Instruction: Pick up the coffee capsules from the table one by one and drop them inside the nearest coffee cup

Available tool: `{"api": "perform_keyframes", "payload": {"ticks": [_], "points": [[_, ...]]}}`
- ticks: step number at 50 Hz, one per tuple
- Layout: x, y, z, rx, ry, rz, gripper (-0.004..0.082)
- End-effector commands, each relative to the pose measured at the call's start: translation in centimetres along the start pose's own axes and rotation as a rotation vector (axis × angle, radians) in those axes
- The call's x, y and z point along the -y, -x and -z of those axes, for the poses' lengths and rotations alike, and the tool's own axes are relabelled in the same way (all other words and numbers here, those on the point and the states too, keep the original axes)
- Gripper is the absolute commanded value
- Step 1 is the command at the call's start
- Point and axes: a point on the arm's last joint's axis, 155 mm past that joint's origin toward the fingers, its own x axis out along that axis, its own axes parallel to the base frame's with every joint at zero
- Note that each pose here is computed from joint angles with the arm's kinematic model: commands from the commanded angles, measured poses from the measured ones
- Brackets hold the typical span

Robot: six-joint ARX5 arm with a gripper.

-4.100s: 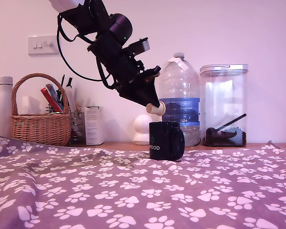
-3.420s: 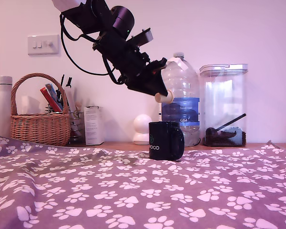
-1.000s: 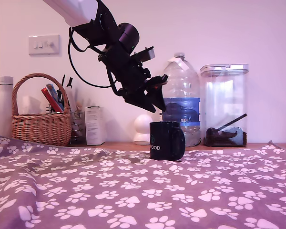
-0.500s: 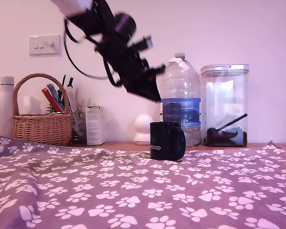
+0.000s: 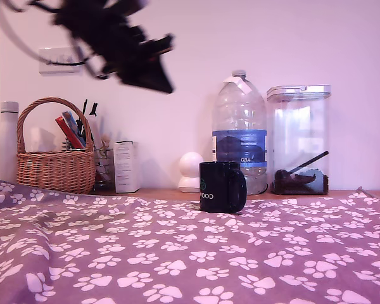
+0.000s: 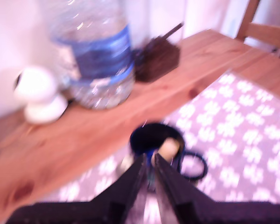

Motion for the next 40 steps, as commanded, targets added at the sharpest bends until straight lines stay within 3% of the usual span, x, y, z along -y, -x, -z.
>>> {"api": "perform_keyframes", "payload": {"ticks": [1,8,26,40], "points": [[0.6,0.8,1.7,-0.016,0.011,0.005,0.0034],[0.0,3.3,3.9,-0.017,0.026,-0.046,0.0034],[0.3,7.3,8.7,-0.033,0.08,-0.094,0.0034],[0.4,7.7,9.3,-0.033,0.091,-0.094,0.0034]]}}
